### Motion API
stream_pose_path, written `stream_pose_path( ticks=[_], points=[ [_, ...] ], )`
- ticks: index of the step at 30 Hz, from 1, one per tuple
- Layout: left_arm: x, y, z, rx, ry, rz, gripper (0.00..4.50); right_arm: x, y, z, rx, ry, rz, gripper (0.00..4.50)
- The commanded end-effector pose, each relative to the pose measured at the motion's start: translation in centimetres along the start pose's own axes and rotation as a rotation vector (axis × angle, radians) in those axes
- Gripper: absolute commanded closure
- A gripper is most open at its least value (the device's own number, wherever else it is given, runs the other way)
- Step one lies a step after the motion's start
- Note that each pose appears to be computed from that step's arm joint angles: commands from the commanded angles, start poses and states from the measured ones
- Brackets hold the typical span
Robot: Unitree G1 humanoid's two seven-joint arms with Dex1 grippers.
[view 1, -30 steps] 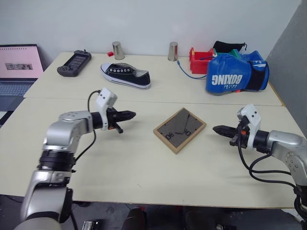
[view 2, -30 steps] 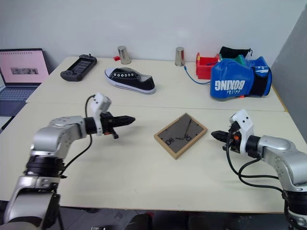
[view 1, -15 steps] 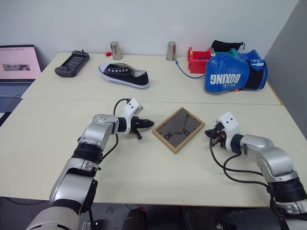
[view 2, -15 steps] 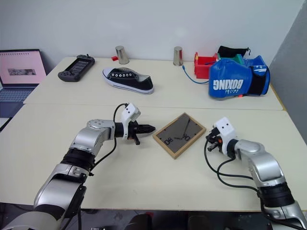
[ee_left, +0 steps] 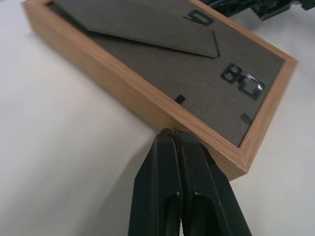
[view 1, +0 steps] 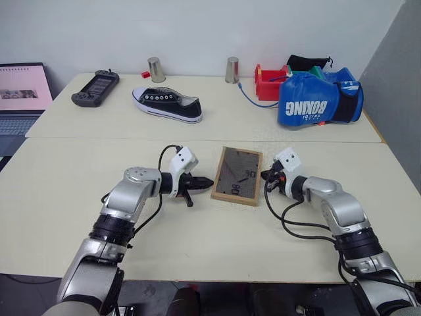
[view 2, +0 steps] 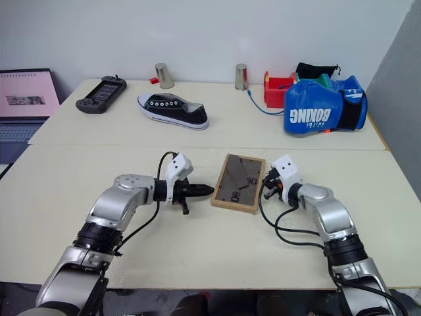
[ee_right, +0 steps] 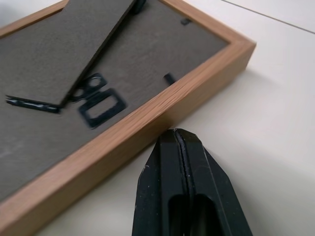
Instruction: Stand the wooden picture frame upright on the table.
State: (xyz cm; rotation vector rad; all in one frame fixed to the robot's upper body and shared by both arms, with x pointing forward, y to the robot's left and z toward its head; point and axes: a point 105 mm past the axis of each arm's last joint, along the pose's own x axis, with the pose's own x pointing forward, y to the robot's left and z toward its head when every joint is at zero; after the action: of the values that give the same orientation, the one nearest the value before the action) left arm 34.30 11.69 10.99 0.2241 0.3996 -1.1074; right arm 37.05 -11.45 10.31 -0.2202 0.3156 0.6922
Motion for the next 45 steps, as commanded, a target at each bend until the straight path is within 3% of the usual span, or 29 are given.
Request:
stream_pose_path(
  ticks=[1,6,11,19,34,45],
  points=[
    [-0.7,-1.1,1.7,0.039,-0.054,0.008,4.43,0.2,1.9,2.4,-0.037,-0.078,0.088,4.50],
    [-2.3,-2.4,1.1,-0.003,-0.053,0.034,4.43,0.4,4.3,2.1,-0.059,-0.068,0.164,4.50],
    [-3.7,-3.1,1.1,-0.028,-0.053,0.051,4.43,-0.5,3.6,1.2,-0.089,-0.030,0.150,4.50],
    [-5.1,0.2,0.2,-0.033,-0.019,0.193,4.43,-1.5,2.1,1.6,-0.136,-0.007,0.139,4.50],
    [-4.2,2.1,0.3,0.014,-0.005,0.204,4.43,-0.5,6.1,2.6,-0.119,-0.044,0.257,4.50],
    [-5.7,3.8,0.4,0.034,0.008,0.262,4.43,0.1,8.5,3.1,-0.110,-0.055,0.355,4.50]
  ],
)
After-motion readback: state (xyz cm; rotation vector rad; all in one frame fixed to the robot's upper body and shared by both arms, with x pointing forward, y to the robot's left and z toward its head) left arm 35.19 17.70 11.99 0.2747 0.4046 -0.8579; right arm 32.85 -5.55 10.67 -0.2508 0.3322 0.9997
